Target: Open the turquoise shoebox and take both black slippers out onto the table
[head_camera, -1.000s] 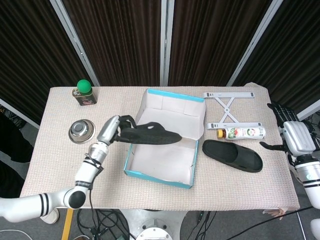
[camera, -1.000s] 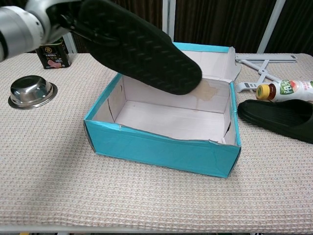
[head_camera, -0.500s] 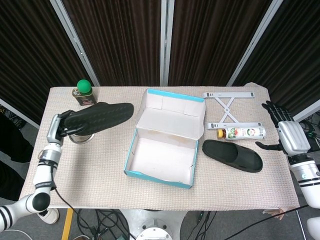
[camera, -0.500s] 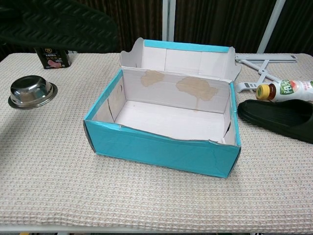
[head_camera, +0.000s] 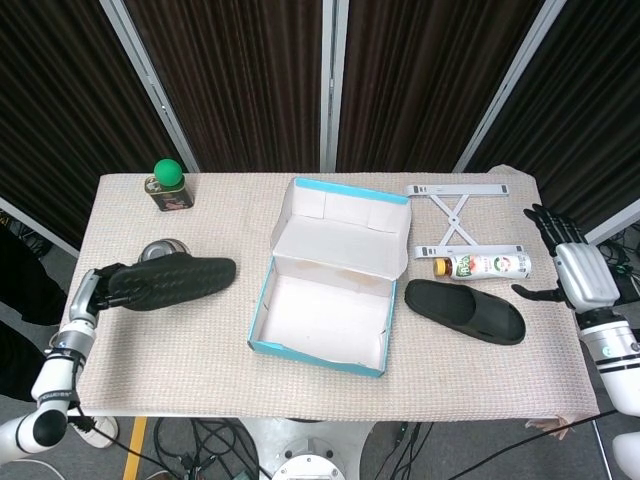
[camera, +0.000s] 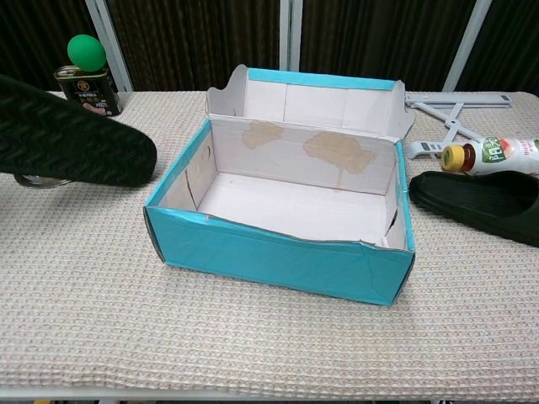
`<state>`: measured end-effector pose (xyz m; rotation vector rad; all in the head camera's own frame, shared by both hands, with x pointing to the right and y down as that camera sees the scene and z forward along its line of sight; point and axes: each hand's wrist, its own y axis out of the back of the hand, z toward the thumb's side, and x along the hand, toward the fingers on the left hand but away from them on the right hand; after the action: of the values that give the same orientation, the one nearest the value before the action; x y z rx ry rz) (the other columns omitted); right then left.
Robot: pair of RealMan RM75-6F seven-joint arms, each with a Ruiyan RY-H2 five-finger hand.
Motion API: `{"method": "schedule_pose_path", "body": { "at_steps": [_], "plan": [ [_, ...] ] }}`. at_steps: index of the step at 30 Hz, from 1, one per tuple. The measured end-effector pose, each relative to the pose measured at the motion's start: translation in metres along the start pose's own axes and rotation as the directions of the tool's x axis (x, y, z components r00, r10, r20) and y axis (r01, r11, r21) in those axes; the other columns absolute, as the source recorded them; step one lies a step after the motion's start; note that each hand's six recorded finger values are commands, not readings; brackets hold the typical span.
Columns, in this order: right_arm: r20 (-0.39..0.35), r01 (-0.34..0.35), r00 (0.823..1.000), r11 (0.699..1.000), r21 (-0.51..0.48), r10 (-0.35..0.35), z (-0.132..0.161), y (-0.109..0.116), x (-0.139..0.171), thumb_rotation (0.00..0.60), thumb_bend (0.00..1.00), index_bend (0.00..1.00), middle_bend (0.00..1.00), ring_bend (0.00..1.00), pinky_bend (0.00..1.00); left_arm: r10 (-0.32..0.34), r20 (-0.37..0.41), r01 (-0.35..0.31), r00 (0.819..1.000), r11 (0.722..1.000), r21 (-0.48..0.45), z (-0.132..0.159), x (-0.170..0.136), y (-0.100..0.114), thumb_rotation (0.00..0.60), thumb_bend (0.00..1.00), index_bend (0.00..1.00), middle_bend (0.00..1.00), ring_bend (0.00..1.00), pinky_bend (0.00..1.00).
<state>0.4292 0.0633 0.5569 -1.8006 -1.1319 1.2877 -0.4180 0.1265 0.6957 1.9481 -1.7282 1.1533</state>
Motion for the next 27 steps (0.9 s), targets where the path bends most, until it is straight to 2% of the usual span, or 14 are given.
{"method": "schedule_pose_path", "body": {
  "at_steps": [2,3,6,10,14,18,21,22,24,25,26,27],
  "plan": [
    [0.005,0.0,1.0,1.0,-0.001,0.0,-0.002,0.0,0.001,0.6,0.0,0.0,0.0,0.0,0.0,-0.031,-0.004,0.031,1.0,0.997,0.07,-0.003,-0.003,-0.002,0.6,0.21,0.22,0.24,0.08,0.26],
    [0.008,0.001,1.0,1.0,-0.003,-0.001,-0.003,0.0,0.001,0.6,0.0,0.0,0.0,0.0,0.0,-0.038,-0.002,0.038,0.999,0.994,0.101,-0.003,-0.003,-0.003,0.6,0.19,0.19,0.19,0.03,0.21],
    [0.014,0.006,1.0,1.0,-0.006,-0.005,-0.006,0.001,0.003,0.6,0.0,0.0,0.0,0.0,0.0,-0.033,0.01,0.03,0.999,0.976,0.214,-0.003,-0.004,-0.001,0.6,0.09,0.16,0.1,0.0,0.13],
    [0.026,0.006,1.0,1.0,-0.007,-0.006,-0.011,0.002,0.006,0.6,0.0,0.0,0.0,0.0,0.0,-0.011,0.037,-0.005,0.999,0.919,0.395,0.001,-0.009,0.005,0.6,0.06,0.14,0.09,0.0,0.08],
    [0.045,0.0,0.999,1.0,-0.013,0.0,-0.018,-0.001,0.011,0.6,0.0,0.0,0.0,0.0,0.0,0.029,0.074,-0.066,0.997,0.826,0.559,0.013,-0.021,0.016,0.6,0.06,0.14,0.09,0.0,0.08],
    [0.064,-0.028,0.998,0.999,-0.018,0.029,-0.026,-0.007,0.019,0.6,0.01,0.0,0.0,0.0,0.0,0.087,0.12,-0.143,0.989,0.782,0.607,0.023,-0.036,0.031,0.6,0.06,0.16,0.1,0.0,0.09],
    [0.057,-0.067,0.996,0.998,-0.019,0.068,-0.027,-0.013,0.026,0.6,0.06,0.0,0.03,0.0,0.0,0.124,0.144,-0.188,0.982,0.747,0.637,0.023,-0.041,0.041,0.6,0.06,0.18,0.14,0.0,0.1],
    [0.052,-0.078,0.996,0.997,-0.018,0.079,-0.028,-0.016,0.029,0.6,0.08,0.0,0.05,0.0,0.01,0.137,0.154,-0.205,0.979,0.726,0.656,0.022,-0.043,0.045,0.6,0.06,0.19,0.15,0.01,0.1],
    [0.038,-0.088,0.995,0.996,-0.009,0.088,-0.029,-0.019,0.036,0.6,0.1,0.0,0.07,0.0,0.01,0.176,0.192,-0.26,0.965,0.65,0.714,0.021,-0.048,0.056,0.6,0.06,0.21,0.17,0.01,0.1],
    [0.032,-0.083,0.996,0.997,-0.003,0.084,-0.029,-0.02,0.039,0.6,0.1,0.0,0.07,0.0,0.01,0.193,0.214,-0.288,0.958,0.608,0.74,0.021,-0.052,0.06,0.6,0.06,0.21,0.17,0.01,0.1],
    [0.025,-0.076,0.997,0.997,0.003,0.076,-0.029,-0.021,0.042,0.6,0.1,0.0,0.06,0.0,0.01,0.213,0.245,-0.323,0.946,0.55,0.77,0.02,-0.057,0.066,0.6,0.06,0.22,0.17,0.02,0.1],
    [0.015,-0.062,0.998,0.998,0.01,0.061,-0.029,-0.023,0.047,0.6,0.1,0.0,0.06,0.0,0.0,0.226,0.268,-0.348,0.937,0.508,0.788,0.019,-0.062,0.069,0.6,0.06,0.22,0.17,0.02,0.1]
  ]
}}
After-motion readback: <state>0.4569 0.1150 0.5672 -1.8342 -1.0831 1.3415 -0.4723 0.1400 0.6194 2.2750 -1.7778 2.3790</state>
